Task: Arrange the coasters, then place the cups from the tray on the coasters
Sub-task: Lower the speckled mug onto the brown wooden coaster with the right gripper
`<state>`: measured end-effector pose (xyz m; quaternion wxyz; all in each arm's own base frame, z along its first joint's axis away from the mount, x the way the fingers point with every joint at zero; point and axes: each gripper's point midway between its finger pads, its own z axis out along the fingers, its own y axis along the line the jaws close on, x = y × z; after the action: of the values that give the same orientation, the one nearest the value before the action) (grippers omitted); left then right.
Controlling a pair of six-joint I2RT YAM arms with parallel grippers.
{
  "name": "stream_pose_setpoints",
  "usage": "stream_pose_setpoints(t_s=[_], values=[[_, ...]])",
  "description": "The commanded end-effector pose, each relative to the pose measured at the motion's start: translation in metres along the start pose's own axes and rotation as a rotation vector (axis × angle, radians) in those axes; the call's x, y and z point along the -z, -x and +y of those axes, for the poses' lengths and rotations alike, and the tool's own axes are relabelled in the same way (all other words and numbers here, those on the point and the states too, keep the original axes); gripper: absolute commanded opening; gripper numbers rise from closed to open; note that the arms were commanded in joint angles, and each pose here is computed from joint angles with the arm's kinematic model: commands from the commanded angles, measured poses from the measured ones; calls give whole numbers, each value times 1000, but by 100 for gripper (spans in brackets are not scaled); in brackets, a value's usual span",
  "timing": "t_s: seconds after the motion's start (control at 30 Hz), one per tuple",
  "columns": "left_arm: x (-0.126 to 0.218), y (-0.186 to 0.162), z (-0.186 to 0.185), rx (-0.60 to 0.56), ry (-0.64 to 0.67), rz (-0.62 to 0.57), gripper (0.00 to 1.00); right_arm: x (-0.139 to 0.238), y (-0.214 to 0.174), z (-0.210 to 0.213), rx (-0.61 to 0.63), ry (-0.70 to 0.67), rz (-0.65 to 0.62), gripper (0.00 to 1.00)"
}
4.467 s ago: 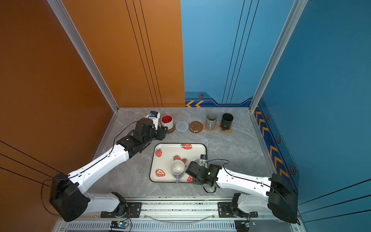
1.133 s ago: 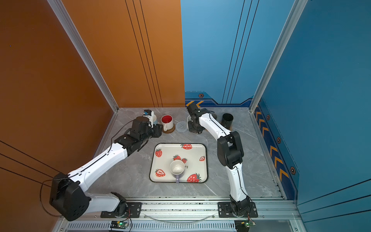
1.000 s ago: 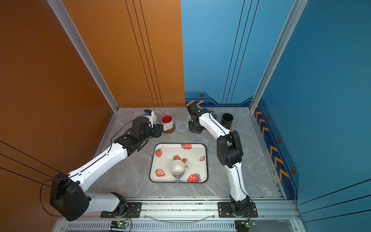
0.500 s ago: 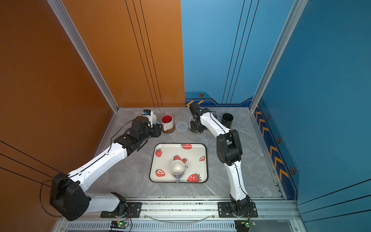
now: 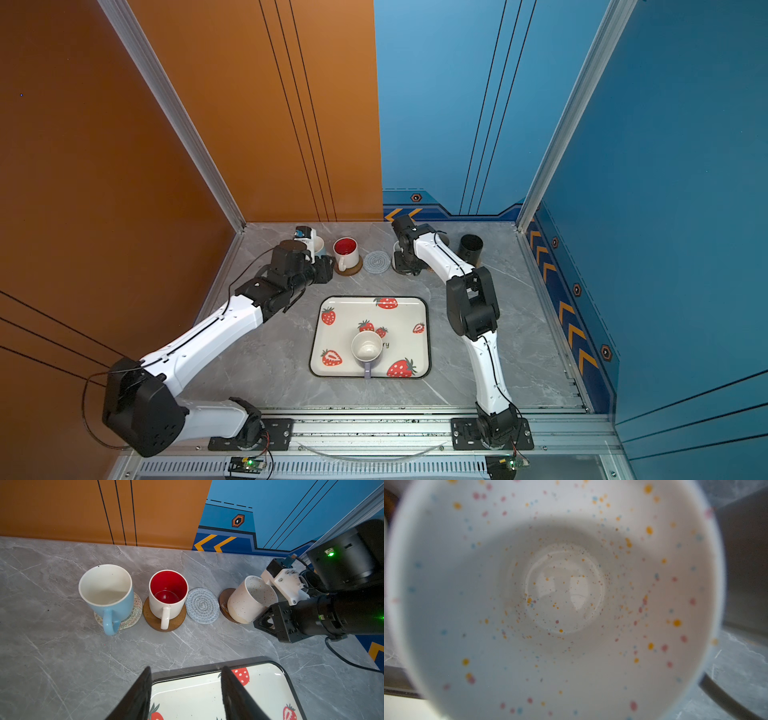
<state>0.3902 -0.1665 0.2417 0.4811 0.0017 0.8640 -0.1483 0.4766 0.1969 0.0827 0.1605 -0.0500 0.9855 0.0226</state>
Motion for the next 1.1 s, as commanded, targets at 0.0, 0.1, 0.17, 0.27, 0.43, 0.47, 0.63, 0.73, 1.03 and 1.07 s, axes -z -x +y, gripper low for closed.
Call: stream_pose_setpoints(t_s=[0.0, 0.1, 0.17, 0.27, 0.43, 0.47, 0.63, 0.73, 1.03, 1.07], values=[[-5, -4, 3, 14, -1, 14, 54, 16, 26, -4, -8, -16, -90, 0], [-4, -3, 3, 17, -1, 12, 54, 15, 25, -4, -8, -17, -87, 0], [-4, -3, 3, 17, -2, 11, 54, 15, 26, -5, -8, -19, -88, 0], [-4, -3, 3, 17, -2, 12, 54, 14, 26, -6, -6, -30, -88, 0], [-3, -3, 3, 17, -3, 10, 54, 15, 28, -9, 2, -49, -92, 0], [-3, -2, 3, 18, -4, 8, 54, 15, 28, -9, 3, -50, -93, 0], [-3, -3, 2, 17, -6, 10, 54, 14, 28, -9, 5, -54, -92, 0], [-2, -3, 2, 19, -7, 9, 54, 12, 28, -10, 5, -57, -90, 0], [-2, -2, 2, 20, -7, 7, 54, 9, 29, -6, 16, -52, -89, 0], [-2, -3, 2, 18, -7, 8, 54, 10, 30, -6, 17, -53, -90, 0]])
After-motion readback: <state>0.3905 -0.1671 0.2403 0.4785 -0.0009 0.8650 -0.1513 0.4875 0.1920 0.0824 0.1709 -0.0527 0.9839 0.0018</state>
